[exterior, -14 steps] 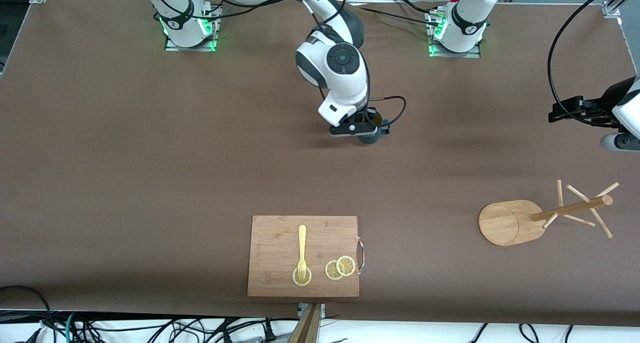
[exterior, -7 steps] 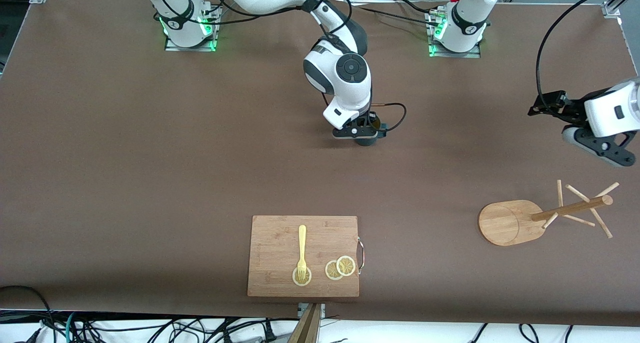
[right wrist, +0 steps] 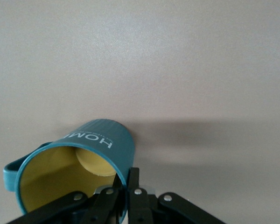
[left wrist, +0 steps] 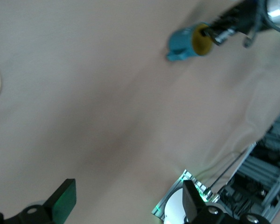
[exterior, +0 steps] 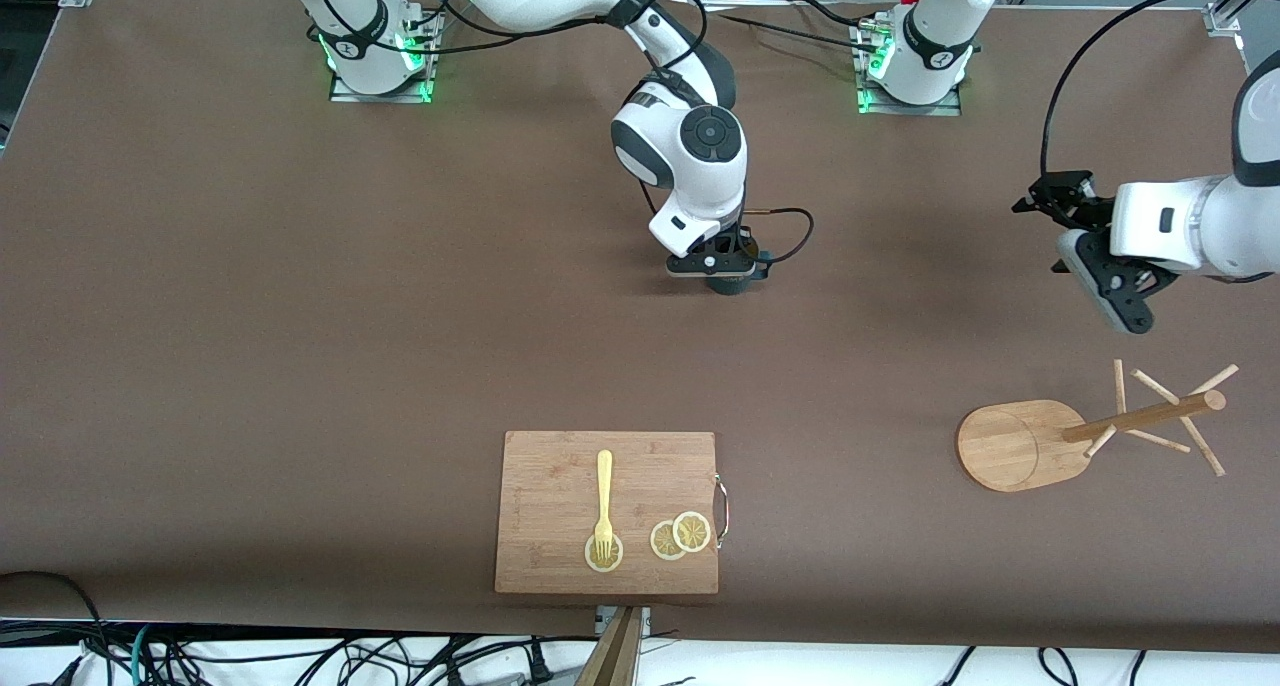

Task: Pass cup and hang on rack
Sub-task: 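Set the mug down with the right gripper while the left gripper approaches, then withdraw the right gripper while the left gripper lowers over the mug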

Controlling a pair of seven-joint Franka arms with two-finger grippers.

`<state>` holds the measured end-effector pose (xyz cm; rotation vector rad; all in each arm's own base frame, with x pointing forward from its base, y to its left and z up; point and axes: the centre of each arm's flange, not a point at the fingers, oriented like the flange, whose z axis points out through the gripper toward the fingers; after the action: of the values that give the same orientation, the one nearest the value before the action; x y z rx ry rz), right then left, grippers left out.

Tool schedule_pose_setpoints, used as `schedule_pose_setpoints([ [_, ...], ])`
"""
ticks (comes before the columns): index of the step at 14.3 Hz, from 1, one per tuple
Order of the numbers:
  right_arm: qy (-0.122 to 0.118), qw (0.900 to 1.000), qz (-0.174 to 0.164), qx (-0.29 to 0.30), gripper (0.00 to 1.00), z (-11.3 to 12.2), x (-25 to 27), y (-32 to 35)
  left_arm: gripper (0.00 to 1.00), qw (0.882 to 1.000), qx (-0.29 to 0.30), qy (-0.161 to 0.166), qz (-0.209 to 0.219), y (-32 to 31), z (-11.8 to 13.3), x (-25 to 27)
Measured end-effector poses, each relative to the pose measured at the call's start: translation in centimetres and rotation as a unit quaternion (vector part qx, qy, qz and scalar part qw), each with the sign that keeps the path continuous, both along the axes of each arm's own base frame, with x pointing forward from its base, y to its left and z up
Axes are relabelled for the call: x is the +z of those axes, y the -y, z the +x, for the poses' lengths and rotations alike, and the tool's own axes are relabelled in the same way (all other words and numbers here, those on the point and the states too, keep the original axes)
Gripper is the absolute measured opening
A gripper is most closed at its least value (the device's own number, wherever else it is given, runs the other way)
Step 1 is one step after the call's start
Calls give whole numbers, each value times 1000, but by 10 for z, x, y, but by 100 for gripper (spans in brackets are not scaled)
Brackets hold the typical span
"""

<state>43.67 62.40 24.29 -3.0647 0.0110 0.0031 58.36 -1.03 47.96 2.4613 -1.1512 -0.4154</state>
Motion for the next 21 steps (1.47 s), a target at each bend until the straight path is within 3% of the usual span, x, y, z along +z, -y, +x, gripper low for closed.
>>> schedule_pose_setpoints([
  [2, 2, 1000, 1, -1, 12, 1, -2, 0, 100, 998, -42, 3, -42, 4, -3, -25],
  [6, 10, 1000, 8, -18, 52, 8, 9, -1, 100, 984, -132, 50, -104, 27, -4, -69],
  [11, 16, 999, 14, -39, 100, 22, 55, 7, 100, 949, -239, 121, -163, 64, -11, -129],
  [17, 13, 993, 15, -116, 100, 107, 172, 109, 100, 902, -318, 187, -223, 98, -31, -184],
  [21, -11, 995, -13, -98, 100, 145, 236, 215, 100, 892, -329, 207, -232, 124, -51, -210],
])
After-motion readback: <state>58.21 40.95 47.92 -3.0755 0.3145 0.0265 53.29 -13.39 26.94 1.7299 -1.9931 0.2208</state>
